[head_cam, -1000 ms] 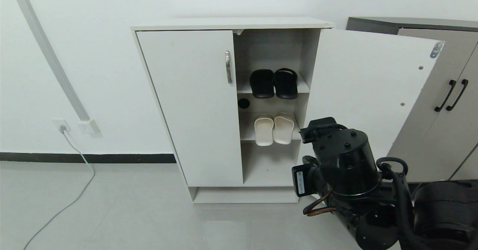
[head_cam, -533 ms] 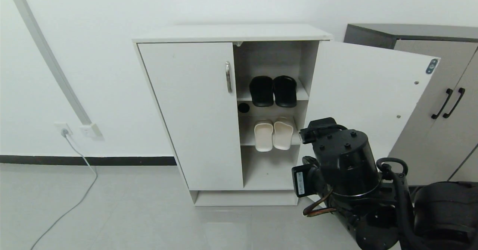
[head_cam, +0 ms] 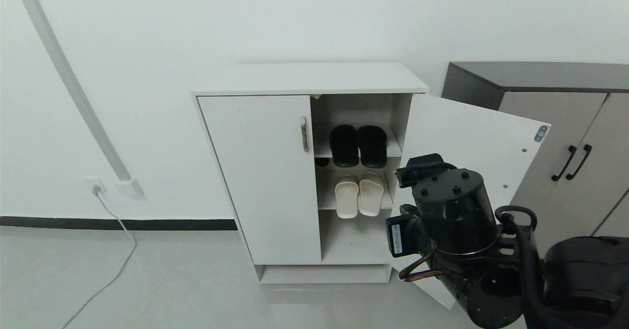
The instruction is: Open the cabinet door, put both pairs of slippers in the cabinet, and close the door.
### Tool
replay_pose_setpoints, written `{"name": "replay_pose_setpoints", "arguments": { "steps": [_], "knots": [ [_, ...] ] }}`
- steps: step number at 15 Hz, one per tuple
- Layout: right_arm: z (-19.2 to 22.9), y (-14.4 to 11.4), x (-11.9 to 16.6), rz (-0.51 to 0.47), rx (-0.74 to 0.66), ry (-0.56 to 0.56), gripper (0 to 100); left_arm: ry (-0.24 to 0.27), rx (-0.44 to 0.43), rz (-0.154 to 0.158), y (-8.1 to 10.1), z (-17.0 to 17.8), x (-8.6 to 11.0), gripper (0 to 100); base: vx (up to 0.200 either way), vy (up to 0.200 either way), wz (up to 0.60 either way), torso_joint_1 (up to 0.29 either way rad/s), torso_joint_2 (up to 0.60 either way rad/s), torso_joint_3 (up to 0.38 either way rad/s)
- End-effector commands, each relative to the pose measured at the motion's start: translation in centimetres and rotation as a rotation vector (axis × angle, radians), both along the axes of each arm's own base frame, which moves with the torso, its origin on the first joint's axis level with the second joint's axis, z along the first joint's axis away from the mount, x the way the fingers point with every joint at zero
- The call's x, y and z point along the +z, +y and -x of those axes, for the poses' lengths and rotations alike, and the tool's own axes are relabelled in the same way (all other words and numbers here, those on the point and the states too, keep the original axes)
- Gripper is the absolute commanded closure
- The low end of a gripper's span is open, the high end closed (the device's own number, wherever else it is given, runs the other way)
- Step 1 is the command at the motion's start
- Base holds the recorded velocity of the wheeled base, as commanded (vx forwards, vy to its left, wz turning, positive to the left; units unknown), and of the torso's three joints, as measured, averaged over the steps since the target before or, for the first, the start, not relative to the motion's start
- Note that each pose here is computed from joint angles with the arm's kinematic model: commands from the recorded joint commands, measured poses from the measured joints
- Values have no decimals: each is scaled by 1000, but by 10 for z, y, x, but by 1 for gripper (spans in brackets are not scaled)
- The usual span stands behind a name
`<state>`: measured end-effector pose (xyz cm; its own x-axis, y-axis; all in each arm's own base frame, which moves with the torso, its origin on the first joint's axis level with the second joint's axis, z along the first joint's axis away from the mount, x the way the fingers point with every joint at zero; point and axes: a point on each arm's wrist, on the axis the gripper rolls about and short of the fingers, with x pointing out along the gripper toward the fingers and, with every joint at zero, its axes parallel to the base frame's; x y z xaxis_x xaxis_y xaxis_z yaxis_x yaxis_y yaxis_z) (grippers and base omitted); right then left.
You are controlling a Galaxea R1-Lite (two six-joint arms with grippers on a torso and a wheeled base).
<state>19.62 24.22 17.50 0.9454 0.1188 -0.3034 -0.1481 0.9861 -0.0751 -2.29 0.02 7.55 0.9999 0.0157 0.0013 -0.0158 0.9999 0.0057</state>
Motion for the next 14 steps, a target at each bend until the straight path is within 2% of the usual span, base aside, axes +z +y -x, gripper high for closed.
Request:
{"name": "replay_pose_setpoints", "arguments": {
  "steps": [1,14],
  "knots": [
    [1,0,0,0,3,0,100,1,1,0,0,0,0,100,0,0,0,159,-471,-320],
    [1,0,-2,4,2,4,100,1,1,0,0,0,0,100,0,0,0,201,-514,-314]
  ]
}}
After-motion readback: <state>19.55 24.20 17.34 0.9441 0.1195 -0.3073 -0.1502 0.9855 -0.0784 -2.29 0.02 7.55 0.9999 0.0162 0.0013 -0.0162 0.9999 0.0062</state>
